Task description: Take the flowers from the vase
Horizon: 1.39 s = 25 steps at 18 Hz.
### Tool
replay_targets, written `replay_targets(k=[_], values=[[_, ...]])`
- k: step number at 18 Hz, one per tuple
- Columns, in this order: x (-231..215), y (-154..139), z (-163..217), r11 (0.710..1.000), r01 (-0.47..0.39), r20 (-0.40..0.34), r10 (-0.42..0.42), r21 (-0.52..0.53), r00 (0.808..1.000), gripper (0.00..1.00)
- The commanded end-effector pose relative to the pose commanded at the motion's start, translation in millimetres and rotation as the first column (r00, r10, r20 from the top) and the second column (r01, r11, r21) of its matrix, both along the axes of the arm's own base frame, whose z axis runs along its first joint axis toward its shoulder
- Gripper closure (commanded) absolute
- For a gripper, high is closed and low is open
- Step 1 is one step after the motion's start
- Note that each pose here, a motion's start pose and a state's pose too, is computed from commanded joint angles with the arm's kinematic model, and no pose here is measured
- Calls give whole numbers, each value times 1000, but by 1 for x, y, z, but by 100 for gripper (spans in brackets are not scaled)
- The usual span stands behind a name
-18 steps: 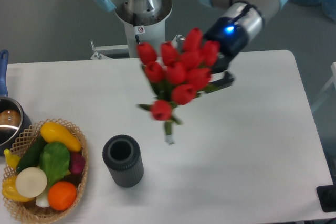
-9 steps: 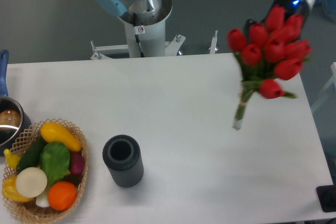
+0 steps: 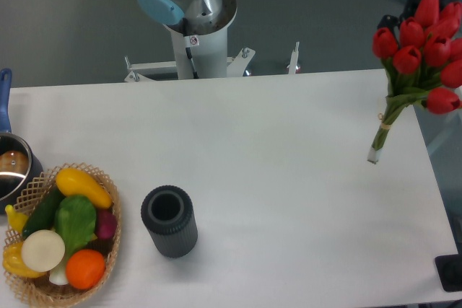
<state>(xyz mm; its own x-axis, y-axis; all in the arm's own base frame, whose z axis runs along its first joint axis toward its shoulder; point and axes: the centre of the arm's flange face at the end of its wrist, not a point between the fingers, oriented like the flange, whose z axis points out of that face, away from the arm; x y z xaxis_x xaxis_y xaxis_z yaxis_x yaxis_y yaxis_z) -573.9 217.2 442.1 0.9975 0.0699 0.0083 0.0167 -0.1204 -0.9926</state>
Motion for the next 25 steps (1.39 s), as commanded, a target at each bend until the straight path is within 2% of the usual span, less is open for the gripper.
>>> replay_targets(k=[4,25], values=[[-5,-17,-6,1000,-28,3,28,0,1000,66],[2,-8,-13,1000,-16,22,16,-8,1000,66]])
